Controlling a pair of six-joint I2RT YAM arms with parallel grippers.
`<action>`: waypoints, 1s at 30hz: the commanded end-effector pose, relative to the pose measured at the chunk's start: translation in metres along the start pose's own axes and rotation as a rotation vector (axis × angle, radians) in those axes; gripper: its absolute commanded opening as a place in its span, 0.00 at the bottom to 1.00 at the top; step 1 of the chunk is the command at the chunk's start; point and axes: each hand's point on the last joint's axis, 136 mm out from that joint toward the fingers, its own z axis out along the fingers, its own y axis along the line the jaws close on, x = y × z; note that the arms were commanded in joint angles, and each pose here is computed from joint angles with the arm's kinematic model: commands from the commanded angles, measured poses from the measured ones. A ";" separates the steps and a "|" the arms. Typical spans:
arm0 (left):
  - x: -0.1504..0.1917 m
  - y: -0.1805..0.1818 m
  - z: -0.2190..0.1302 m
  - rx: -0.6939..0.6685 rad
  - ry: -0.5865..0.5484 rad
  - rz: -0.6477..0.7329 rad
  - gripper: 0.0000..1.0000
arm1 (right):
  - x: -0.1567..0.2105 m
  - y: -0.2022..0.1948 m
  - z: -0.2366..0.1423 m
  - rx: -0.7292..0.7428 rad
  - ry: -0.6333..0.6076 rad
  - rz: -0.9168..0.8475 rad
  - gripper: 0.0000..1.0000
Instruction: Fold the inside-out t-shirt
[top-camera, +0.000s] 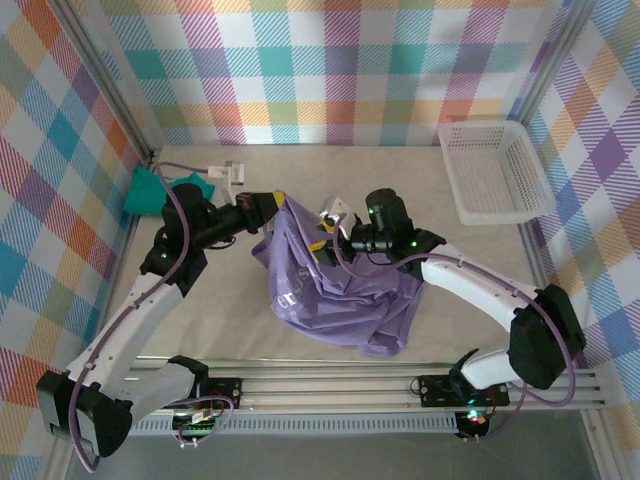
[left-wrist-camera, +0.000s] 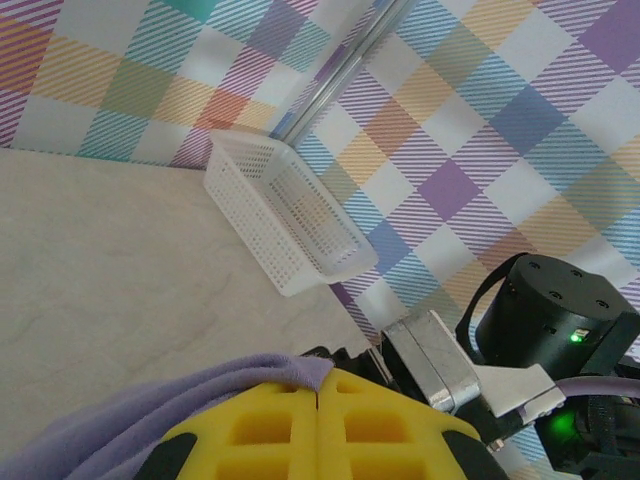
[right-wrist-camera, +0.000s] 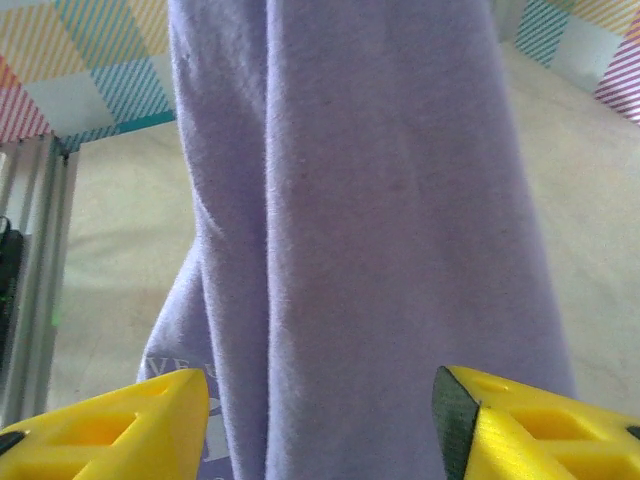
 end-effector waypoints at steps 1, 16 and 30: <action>-0.016 -0.019 -0.005 0.034 -0.039 0.052 0.00 | -0.018 0.011 0.003 -0.052 -0.063 -0.026 0.65; -0.026 0.011 -0.014 -0.139 -0.134 0.047 0.00 | -0.065 -0.014 -0.070 0.038 -0.161 0.022 0.00; -0.122 0.030 -0.033 -0.396 -0.349 0.101 0.00 | -0.173 -0.020 -0.153 0.051 -0.288 0.056 0.00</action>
